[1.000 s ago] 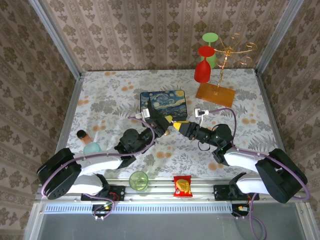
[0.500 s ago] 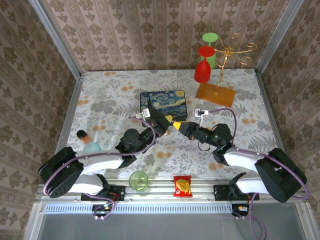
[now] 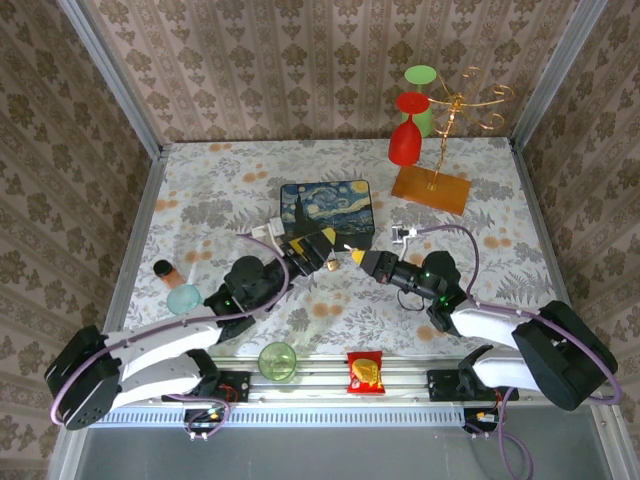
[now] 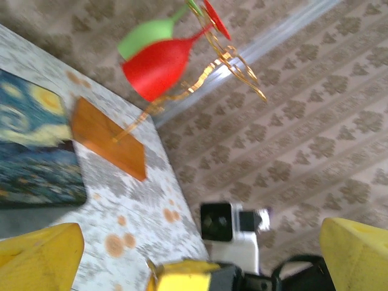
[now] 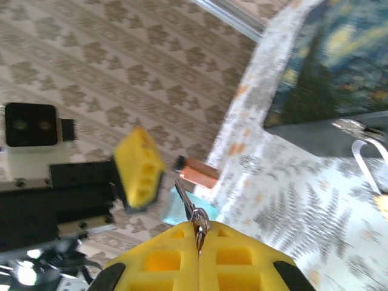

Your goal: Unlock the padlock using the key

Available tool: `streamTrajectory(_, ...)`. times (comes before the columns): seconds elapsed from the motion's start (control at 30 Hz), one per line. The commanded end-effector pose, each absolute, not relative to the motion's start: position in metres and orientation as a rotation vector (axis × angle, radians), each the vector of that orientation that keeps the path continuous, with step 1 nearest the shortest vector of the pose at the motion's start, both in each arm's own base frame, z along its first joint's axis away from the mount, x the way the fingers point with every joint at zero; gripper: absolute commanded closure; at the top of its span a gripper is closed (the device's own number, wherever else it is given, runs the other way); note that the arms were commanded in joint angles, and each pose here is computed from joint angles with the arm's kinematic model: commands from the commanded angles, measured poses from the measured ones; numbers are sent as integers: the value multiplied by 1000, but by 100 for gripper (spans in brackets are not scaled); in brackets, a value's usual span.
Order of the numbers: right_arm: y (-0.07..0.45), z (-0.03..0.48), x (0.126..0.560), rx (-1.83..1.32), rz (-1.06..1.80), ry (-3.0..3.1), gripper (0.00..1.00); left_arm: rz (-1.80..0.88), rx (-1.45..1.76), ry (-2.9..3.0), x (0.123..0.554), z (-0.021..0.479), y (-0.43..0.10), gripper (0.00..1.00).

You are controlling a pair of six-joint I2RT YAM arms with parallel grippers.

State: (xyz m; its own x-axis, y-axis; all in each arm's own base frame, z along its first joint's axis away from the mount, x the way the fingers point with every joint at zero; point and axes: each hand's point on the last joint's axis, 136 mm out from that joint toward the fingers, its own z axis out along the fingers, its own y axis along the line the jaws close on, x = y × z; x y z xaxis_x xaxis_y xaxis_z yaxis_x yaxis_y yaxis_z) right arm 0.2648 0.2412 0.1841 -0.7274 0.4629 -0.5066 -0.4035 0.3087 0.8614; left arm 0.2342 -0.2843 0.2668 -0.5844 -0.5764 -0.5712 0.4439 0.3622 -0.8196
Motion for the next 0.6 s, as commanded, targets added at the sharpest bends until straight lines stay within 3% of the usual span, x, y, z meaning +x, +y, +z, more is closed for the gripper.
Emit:
streamTrajectory(0.0,224,155,272,143,1350,1944,100,-1165,-93,1913,247,198,-264,3)
streamTrajectory(0.1,211,133,273,208,1230,2041,100,-1134,-31,1997,249,176,-267,11)
streamTrajectory(0.3,186,114,267,282,1062,2110,100,-1020,128,2146,257,141,-283,12)
streamTrajectory(0.57,183,109,260,269,1055,2120,100,-1060,189,2215,280,97,-313,18)
